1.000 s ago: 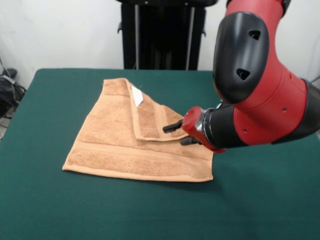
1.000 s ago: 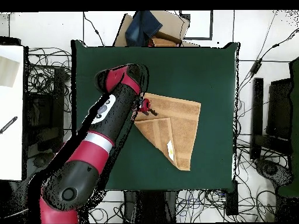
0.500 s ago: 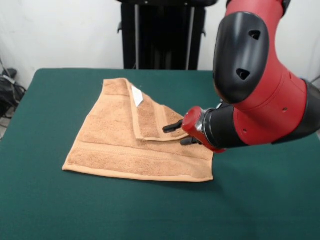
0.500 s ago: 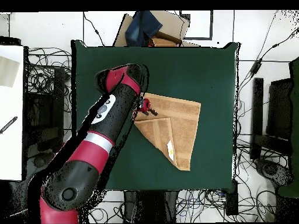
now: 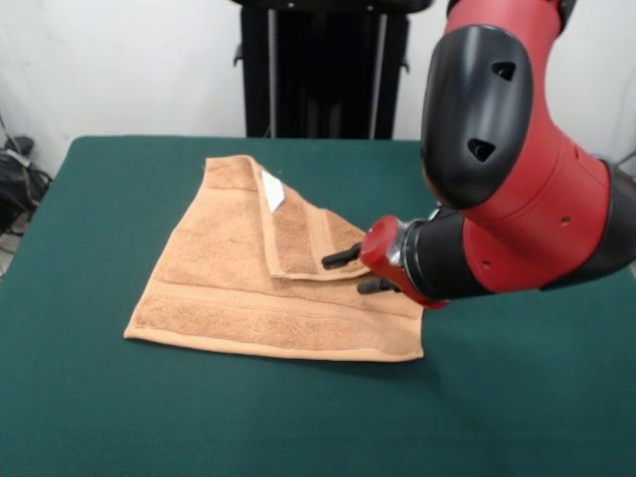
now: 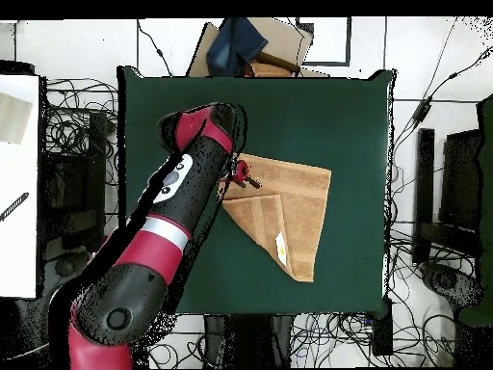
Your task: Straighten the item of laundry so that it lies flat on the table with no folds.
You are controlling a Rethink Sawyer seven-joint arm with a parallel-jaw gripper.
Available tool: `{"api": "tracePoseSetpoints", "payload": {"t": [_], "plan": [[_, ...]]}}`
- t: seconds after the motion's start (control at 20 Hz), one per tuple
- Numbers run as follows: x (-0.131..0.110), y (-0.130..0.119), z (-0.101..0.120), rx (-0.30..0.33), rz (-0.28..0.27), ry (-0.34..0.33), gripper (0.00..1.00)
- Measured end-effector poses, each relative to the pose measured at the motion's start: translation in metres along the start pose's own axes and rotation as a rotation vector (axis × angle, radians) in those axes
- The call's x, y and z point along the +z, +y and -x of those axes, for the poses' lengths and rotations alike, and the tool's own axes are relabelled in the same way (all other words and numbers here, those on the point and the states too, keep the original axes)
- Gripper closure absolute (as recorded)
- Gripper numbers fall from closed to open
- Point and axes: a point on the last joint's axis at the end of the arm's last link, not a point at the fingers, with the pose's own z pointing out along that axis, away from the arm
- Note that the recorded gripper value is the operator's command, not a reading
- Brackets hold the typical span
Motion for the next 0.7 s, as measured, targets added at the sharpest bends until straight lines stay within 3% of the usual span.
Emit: {"api": "tracePoseSetpoints", "payload": {"t": [0.7], "plan": [[0.011, 0.001, 0.007, -0.009, -0.008, 0.002, 0.0]]}}
